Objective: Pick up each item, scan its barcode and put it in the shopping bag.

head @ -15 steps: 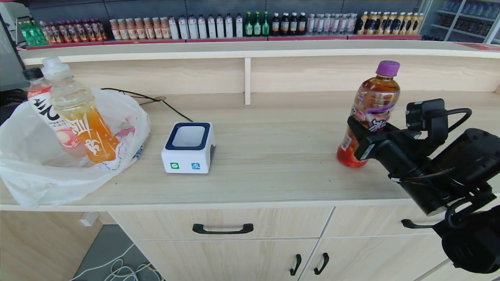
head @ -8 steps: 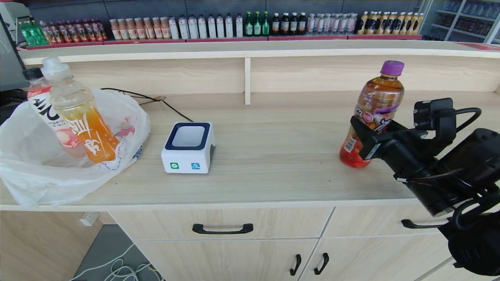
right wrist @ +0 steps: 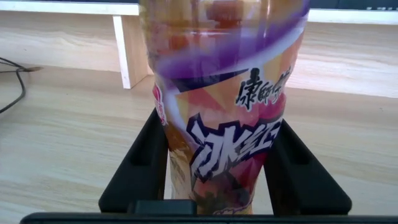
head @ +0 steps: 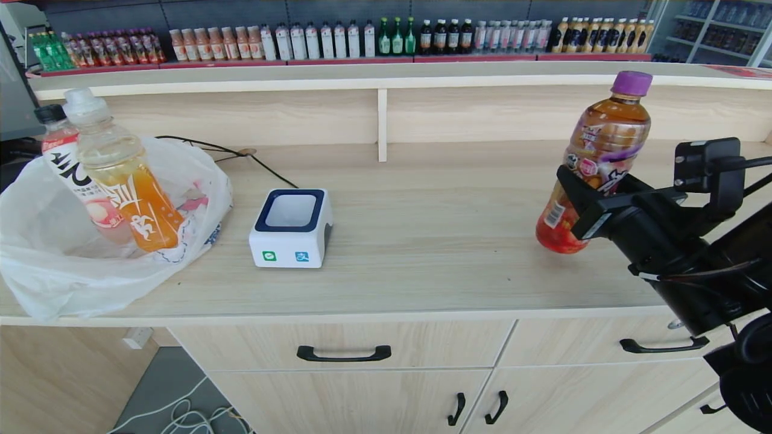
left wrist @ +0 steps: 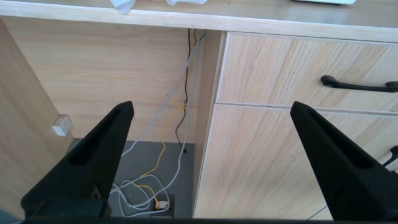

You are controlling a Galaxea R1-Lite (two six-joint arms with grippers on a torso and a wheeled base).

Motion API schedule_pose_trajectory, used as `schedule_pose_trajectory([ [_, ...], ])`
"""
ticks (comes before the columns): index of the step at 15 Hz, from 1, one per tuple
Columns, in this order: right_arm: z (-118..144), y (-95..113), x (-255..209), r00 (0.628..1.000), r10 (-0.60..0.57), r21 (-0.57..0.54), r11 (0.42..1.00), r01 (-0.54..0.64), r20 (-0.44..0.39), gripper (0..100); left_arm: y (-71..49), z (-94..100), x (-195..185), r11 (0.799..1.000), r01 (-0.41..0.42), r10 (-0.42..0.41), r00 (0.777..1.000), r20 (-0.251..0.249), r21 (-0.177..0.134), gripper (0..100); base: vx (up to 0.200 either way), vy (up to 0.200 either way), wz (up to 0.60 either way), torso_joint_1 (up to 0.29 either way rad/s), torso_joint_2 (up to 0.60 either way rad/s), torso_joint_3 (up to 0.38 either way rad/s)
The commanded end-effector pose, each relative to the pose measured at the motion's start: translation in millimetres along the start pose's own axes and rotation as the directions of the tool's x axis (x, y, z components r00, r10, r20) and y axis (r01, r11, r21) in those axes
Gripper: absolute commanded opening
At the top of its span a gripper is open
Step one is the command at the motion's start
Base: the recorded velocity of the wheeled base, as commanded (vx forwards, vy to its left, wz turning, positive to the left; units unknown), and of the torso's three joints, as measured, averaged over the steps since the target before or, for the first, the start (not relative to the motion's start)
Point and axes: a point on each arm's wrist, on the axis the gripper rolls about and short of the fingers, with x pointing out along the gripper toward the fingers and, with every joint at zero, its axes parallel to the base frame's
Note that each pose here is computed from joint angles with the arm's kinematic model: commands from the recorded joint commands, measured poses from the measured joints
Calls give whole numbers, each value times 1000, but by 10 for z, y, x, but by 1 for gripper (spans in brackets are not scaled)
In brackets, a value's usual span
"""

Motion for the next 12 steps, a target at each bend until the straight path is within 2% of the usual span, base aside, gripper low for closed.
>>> schedule_pose_trajectory([
  [1, 97, 19, -58, 1000, 11, 9, 1000, -11, 26, 0, 0, 0, 0, 1000, 0, 0, 1000, 0, 0, 100, 0, 0, 0, 0, 0, 0],
  [6, 128, 221, -186, 996, 91, 74, 993, -92, 16, 0, 0, 1, 0, 1000, 0, 0, 1000, 2, 0, 100, 0, 0, 0, 0, 0, 0],
  [8, 129, 236, -203, 995, 97, 84, 992, -98, 14, 0, 0, 0, 0, 1000, 0, 0, 1000, 0, -1, 100, 0, 0, 0, 0, 0, 0],
  [12, 178, 382, -323, 986, 163, 176, 971, -164, 17, 0, 0, 0, 0, 1000, 0, 0, 1000, 0, 0, 100, 0, 0, 0, 0, 0, 0],
])
